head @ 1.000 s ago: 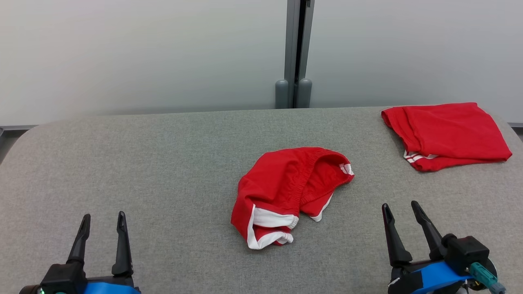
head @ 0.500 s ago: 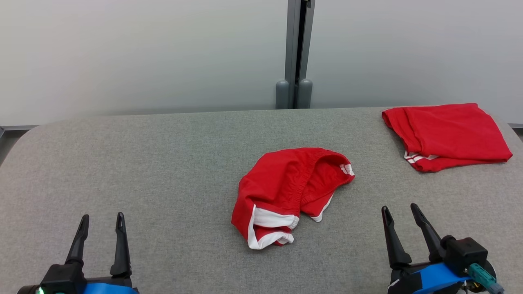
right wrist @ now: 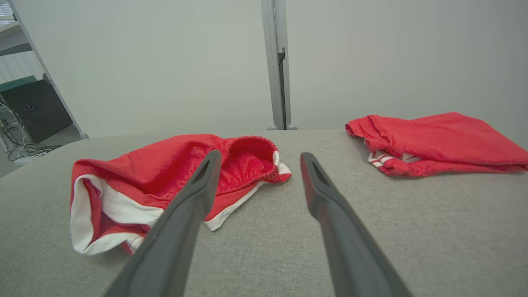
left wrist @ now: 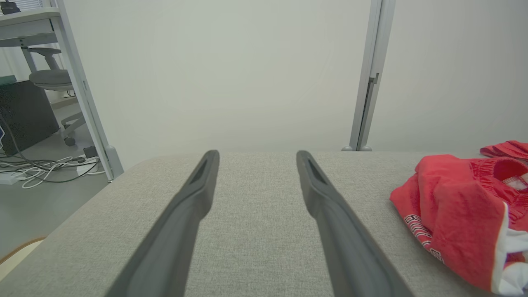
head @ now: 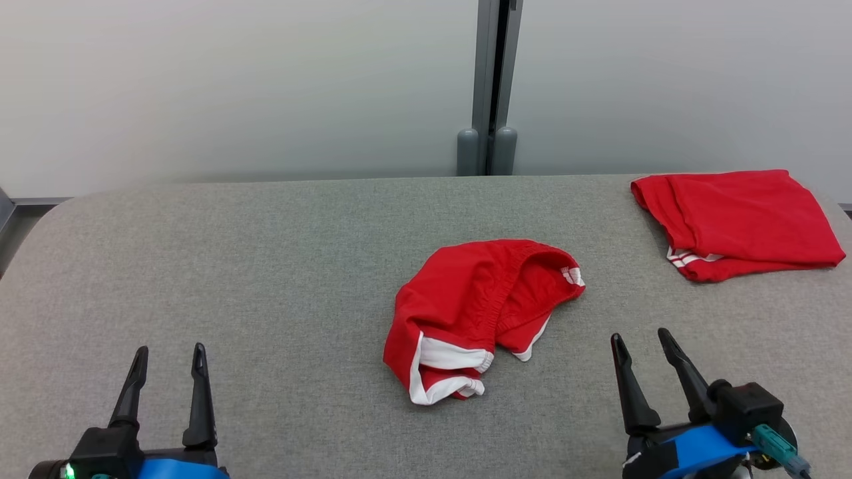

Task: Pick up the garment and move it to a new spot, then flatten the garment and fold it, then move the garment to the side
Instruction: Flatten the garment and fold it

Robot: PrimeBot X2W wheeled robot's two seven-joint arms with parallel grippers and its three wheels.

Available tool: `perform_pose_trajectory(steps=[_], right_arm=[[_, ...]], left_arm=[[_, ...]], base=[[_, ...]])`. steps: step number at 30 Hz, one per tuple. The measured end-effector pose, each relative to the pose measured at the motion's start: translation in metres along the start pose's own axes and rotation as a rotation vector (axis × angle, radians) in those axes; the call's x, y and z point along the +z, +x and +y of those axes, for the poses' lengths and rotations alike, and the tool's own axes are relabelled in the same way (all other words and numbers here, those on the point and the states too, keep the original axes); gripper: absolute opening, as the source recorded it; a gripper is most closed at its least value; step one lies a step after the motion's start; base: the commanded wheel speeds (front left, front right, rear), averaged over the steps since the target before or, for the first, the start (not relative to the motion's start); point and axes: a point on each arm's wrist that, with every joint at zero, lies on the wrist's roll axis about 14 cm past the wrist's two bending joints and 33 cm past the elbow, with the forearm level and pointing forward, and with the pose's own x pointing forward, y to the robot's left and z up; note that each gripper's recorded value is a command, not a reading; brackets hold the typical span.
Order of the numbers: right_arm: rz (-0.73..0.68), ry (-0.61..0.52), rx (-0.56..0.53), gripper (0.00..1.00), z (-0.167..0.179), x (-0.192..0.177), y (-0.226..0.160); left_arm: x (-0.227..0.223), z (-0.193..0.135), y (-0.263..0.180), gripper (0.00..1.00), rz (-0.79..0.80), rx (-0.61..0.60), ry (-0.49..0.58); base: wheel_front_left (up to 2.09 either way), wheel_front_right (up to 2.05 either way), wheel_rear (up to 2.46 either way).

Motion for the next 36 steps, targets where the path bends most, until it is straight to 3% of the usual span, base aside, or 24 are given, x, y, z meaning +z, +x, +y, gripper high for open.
perform_pose_trajectory(steps=[9, 14, 26, 36], right_arm=[[-0.048, -0.019, 0.143, 1.0, 0.043, 0.018, 0.038], [-0.01, -0.036, 0.225, 1.0, 0.067, 0.008, 0.062], [0.253, 0.009, 0.303, 1.0, 0.092, -0.075, 0.069], [0.409, 0.067, 0.31, 1.0, 0.098, -0.122, 0.064]], left_arm=[[0.002, -0.002, 0.008, 1.0, -0.006, -0.006, 0.001], [0.003, -0.002, 0.016, 1.0, -0.01, -0.007, 0.002], [-0.007, 0.003, 0.026, 1.0, 0.024, 0.001, -0.003], [-0.012, 0.008, 0.034, 1.0, 0.038, 0.01, 0.0]], base=[[0.0, 0.0, 0.0], [0.0, 0.0, 0.0], [0.0, 0.0, 0.0], [0.0, 0.0, 0.0]])
